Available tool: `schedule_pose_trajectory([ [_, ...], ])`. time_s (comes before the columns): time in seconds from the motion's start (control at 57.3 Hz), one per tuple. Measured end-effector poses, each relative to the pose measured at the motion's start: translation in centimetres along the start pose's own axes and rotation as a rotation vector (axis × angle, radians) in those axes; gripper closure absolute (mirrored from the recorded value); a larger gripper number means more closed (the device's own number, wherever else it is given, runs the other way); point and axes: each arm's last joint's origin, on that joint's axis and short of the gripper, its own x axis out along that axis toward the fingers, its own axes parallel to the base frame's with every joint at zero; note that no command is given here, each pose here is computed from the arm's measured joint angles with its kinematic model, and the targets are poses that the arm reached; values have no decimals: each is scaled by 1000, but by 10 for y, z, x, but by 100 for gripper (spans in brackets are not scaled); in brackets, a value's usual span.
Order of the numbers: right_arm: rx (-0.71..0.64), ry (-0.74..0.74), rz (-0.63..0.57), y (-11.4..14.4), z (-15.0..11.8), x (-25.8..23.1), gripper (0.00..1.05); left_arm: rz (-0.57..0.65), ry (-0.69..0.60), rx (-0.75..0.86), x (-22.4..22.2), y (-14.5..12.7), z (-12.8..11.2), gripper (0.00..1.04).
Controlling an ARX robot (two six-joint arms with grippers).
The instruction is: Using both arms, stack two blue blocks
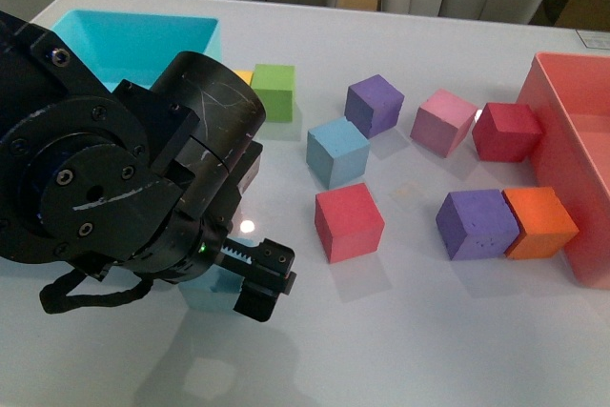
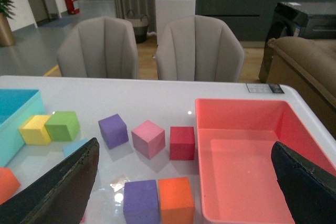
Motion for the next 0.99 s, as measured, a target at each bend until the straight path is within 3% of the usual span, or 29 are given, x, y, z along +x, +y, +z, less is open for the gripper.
schedule_pose_trajectory([
  [0.454,0,0,0,0,0,0,9,1,24,-6,11,-2,-1,10],
  [0.733,0,0,0,0,0,0,9,1,40,-13,8,-3,-4,49],
  [0.994,0,0,0,0,0,0,9,-2,14,34,-31,-4,-7,57],
])
